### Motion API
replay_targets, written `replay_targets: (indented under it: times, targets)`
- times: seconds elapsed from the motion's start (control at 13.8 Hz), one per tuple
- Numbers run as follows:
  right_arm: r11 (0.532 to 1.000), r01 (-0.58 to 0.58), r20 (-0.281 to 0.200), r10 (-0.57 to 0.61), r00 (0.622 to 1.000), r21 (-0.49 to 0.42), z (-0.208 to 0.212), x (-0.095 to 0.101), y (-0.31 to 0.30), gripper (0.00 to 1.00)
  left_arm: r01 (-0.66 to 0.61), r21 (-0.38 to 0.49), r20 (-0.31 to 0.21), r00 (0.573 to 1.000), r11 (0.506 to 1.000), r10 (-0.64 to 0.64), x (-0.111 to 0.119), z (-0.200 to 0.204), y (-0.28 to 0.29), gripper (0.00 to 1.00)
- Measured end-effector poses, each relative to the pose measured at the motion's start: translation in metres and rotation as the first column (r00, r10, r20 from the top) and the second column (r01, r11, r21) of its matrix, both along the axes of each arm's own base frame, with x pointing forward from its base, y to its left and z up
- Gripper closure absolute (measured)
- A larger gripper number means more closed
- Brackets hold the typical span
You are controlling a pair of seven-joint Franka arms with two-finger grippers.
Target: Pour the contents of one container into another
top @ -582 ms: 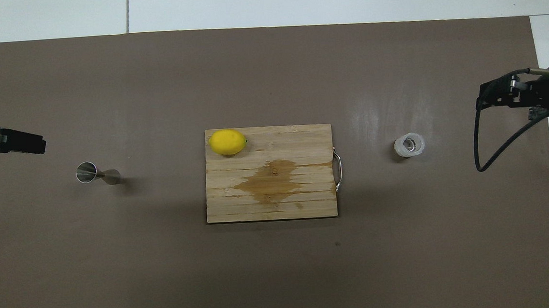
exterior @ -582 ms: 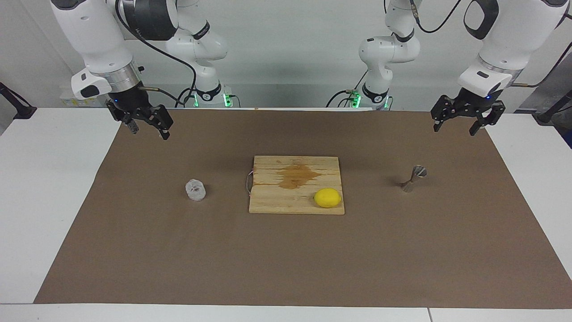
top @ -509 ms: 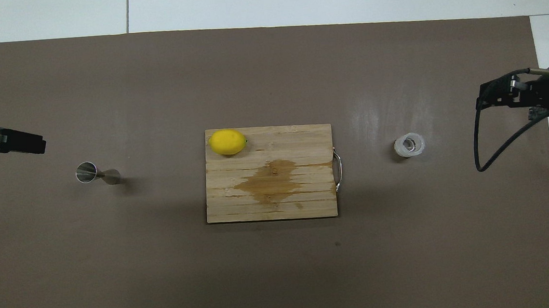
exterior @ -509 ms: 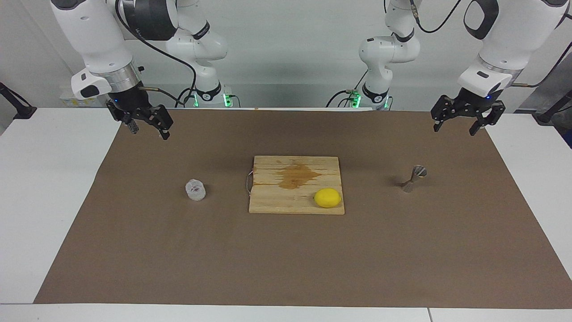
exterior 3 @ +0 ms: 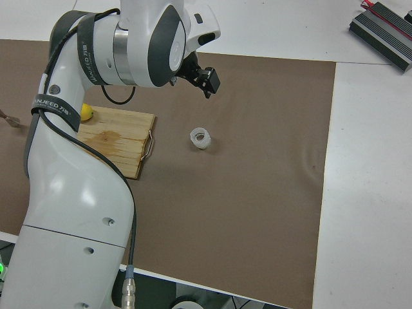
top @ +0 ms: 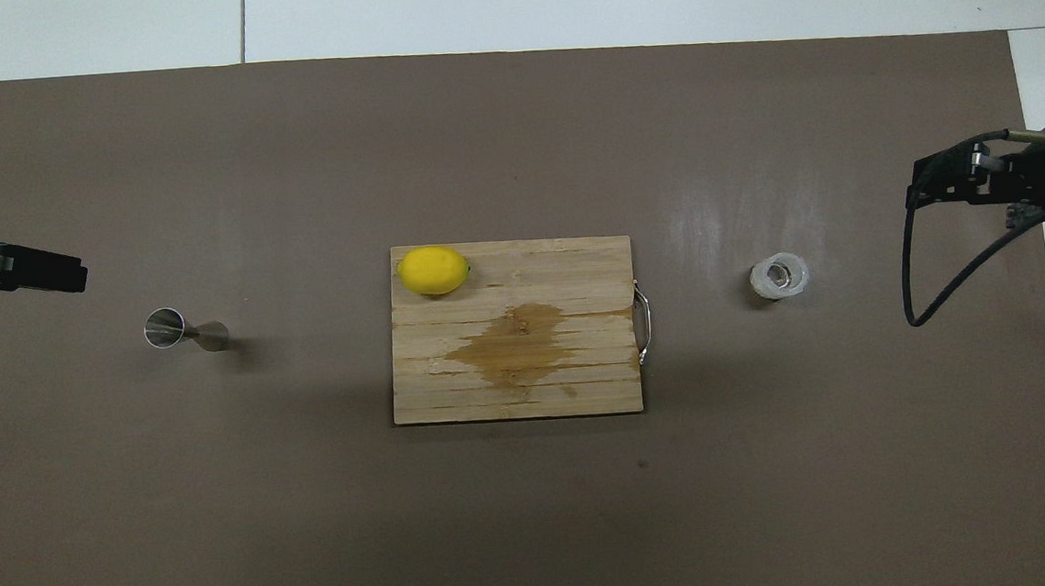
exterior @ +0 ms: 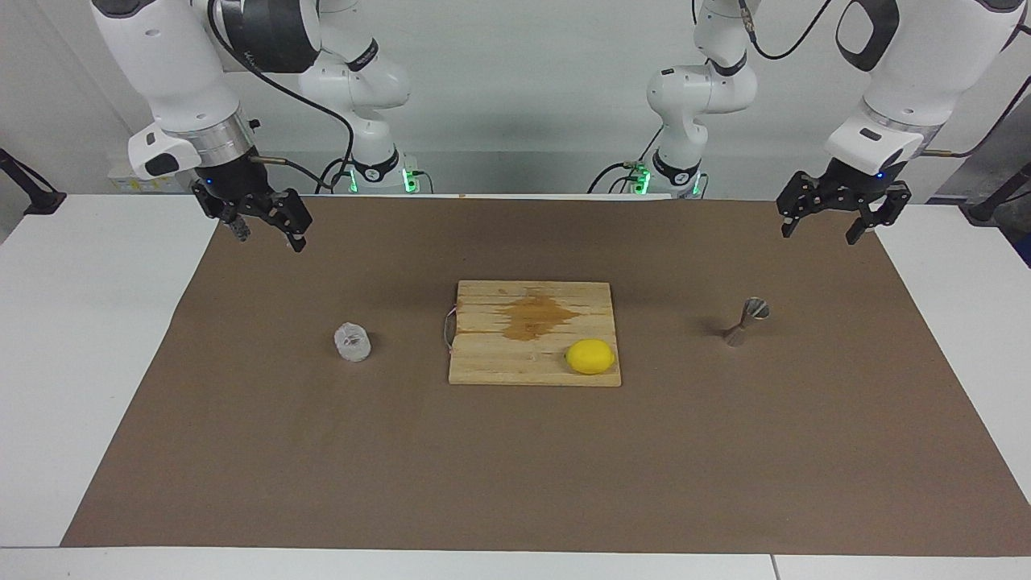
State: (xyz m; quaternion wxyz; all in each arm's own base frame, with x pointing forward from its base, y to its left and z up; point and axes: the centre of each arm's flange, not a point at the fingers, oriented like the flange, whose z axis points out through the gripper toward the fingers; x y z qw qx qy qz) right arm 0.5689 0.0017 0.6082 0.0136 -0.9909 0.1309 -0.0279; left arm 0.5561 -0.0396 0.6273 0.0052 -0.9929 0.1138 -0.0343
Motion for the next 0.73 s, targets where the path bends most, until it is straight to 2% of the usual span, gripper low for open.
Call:
replay_targets:
  times: [0.36, 0.58, 0.73]
  targets:
    - [1.0, 0.0, 0.0, 0.0, 1.0, 0.0, 0.0, 0.0, 0.0, 0.0, -0.001, -0.005, -0.013, 1.0, 1.0, 0.001, 0.0, -0.005, -0.01, 0.0]
    - [1.0, 0.0, 0.0, 0.0, 1.0, 0.0, 0.0, 0.0, 0.0, 0.0, -0.088, -0.017, -0.031, 0.996, 0.996, 0.088, 0.003, -0.012, -0.008, 0.0]
    - [1.0, 0.0, 0.0, 0.0, 1.0, 0.0, 0.0, 0.0, 0.0, 0.0, -0.17, -0.069, -0.06, 0.984, 0.983, 0.166, 0.005, -0.017, 0.008, 0.0]
